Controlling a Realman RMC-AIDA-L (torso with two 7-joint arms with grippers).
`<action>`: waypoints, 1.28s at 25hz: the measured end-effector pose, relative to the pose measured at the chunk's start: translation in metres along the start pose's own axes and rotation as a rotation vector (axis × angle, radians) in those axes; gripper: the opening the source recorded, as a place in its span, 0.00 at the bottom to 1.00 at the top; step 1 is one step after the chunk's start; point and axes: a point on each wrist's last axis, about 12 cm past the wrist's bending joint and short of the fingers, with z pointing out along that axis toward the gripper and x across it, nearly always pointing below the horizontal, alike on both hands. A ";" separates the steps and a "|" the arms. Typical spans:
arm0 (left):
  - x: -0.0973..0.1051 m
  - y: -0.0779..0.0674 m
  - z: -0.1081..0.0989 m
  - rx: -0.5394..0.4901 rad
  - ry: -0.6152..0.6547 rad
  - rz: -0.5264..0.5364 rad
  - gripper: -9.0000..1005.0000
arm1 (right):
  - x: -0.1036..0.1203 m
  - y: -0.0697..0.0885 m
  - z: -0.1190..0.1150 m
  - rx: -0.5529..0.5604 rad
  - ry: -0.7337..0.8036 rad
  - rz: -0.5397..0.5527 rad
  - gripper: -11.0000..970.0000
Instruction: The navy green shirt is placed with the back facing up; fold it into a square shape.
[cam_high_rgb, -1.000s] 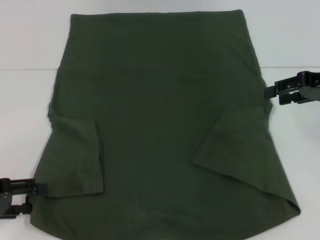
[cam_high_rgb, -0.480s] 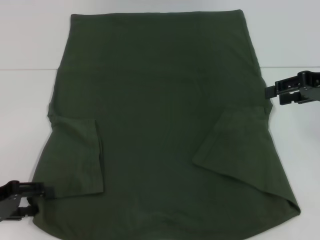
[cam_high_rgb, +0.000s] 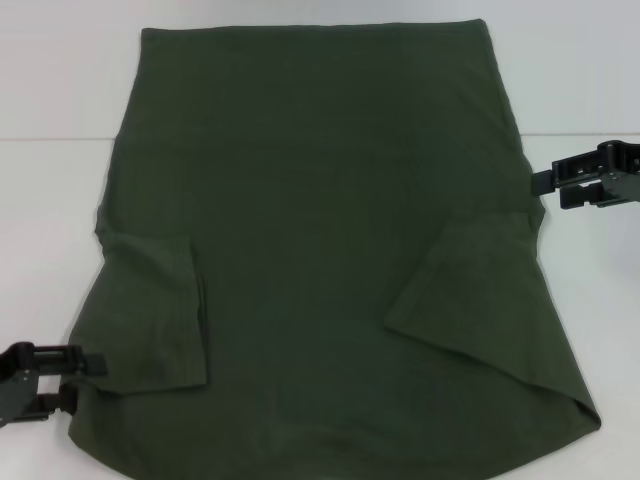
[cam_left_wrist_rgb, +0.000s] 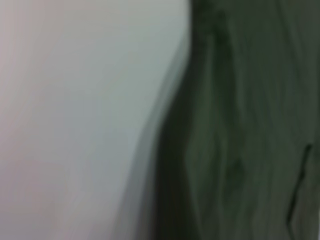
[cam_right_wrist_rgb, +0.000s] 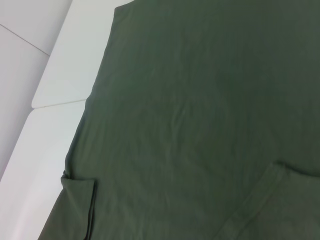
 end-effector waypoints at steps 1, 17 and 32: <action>0.000 -0.001 -0.002 0.018 -0.004 0.002 0.71 | 0.000 0.000 0.000 0.000 0.000 0.000 0.65; 0.005 0.015 -0.022 -0.034 -0.051 -0.040 0.67 | 0.001 -0.001 -0.002 0.004 -0.001 0.003 0.65; 0.005 0.022 -0.022 -0.072 -0.069 -0.072 0.67 | 0.001 -0.001 -0.002 0.003 0.000 0.007 0.65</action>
